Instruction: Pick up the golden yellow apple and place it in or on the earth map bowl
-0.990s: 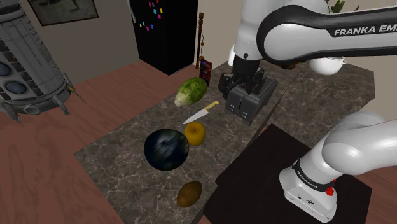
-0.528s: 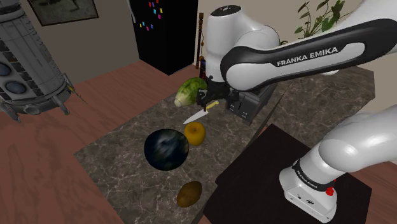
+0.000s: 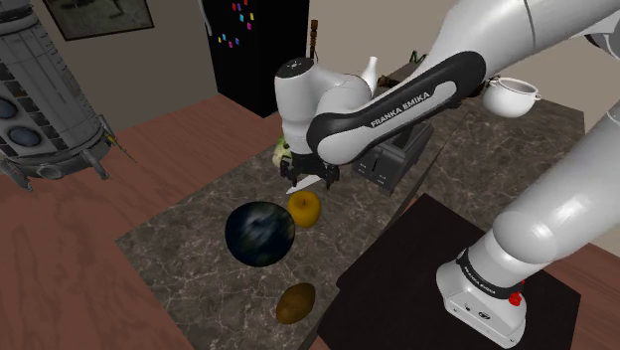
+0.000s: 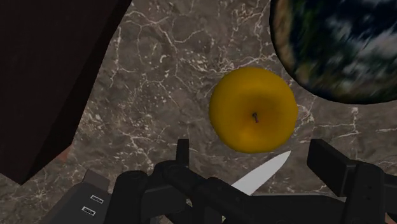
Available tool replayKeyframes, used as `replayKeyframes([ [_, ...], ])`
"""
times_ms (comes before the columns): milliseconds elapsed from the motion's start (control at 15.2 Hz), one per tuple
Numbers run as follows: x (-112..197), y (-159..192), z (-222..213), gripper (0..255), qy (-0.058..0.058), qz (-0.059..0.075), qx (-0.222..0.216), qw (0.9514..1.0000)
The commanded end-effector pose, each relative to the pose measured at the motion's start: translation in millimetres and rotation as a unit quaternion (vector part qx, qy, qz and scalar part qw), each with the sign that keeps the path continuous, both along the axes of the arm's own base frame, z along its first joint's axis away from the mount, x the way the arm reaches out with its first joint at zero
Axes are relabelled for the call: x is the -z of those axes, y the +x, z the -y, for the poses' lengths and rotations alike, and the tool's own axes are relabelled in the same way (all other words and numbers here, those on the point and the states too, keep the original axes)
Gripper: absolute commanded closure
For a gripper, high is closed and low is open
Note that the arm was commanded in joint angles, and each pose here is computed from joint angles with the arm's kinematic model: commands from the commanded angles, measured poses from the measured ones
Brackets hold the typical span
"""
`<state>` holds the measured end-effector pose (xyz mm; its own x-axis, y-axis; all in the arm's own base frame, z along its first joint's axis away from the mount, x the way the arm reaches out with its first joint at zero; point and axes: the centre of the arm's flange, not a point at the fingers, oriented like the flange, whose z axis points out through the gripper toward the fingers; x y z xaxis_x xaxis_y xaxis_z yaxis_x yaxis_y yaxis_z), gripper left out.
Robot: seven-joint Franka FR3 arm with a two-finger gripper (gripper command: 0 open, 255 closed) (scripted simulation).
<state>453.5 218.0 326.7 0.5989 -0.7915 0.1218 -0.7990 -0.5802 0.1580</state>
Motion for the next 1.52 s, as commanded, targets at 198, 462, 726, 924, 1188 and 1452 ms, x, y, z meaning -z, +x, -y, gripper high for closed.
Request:
replayKeyframes([
  [198,43,31,-10,0,-0.012,0.003,0.06,0.9981],
  [462,63,29,-6,0,-0.012,0.003,0.06,0.9981],
  [726,77,28,-3,0,-0.012,0.003,0.06,0.9981],
  [924,77,28,-3,0,-0.012,0.003,0.06,0.9981],
  [1188,77,28,-3,255,-0.012,0.003,0.06,0.9981],
  [1452,77,28,-3,255,-0.012,0.003,0.06,0.9981],
])
